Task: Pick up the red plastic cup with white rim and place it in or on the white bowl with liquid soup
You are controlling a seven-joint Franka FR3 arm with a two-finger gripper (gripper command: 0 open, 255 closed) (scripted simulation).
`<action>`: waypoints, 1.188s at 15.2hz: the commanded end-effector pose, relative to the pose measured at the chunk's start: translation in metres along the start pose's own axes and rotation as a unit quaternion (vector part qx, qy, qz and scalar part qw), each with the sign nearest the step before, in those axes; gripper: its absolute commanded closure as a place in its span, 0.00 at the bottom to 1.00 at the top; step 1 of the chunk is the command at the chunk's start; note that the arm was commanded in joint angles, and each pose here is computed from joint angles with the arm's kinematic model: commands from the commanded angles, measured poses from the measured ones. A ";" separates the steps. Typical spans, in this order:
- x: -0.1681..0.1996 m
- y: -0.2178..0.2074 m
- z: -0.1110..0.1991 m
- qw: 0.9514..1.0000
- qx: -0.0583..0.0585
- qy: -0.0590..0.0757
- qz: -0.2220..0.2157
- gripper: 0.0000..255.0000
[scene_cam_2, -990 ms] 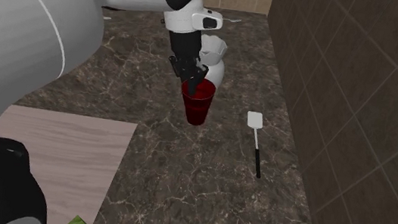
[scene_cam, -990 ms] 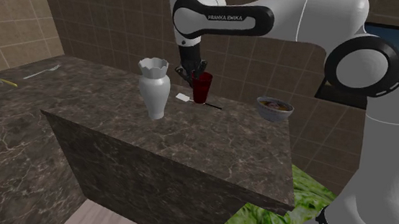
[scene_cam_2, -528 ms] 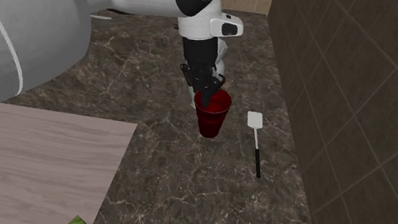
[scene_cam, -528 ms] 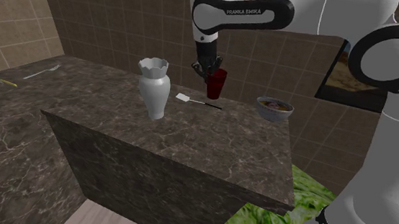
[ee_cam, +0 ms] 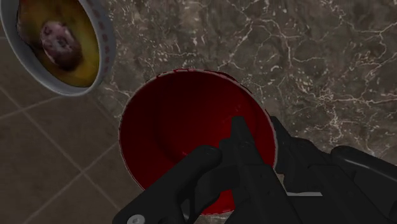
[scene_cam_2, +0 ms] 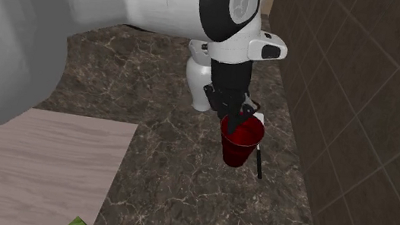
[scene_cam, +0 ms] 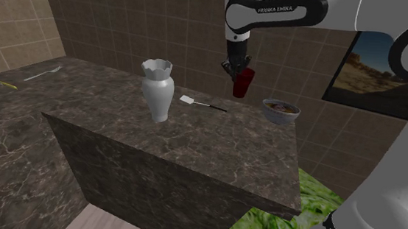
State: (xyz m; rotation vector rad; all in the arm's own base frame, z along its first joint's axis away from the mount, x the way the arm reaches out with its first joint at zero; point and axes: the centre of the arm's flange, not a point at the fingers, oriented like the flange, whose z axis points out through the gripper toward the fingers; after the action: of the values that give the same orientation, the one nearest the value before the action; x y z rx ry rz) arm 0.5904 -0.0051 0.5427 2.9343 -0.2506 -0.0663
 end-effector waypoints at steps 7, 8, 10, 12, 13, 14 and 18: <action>-0.023 0.102 0.014 1.000 0.000 0.000 -0.001 1.00; -0.026 0.115 0.016 1.000 0.000 0.000 -0.001 1.00; -0.031 0.141 0.019 1.000 0.000 0.000 -0.001 1.00; -0.037 0.167 0.022 1.000 0.000 0.000 -0.001 1.00; -0.039 0.179 0.024 1.000 0.000 0.000 -0.001 1.00; -0.042 0.192 0.026 1.000 0.000 0.000 -0.001 1.00; -0.052 0.244 0.032 1.000 0.000 0.000 -0.001 1.00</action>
State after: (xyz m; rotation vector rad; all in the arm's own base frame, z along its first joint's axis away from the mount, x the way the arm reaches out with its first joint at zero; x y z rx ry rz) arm 0.5024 -0.2252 0.5609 2.9343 -0.2512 -0.0669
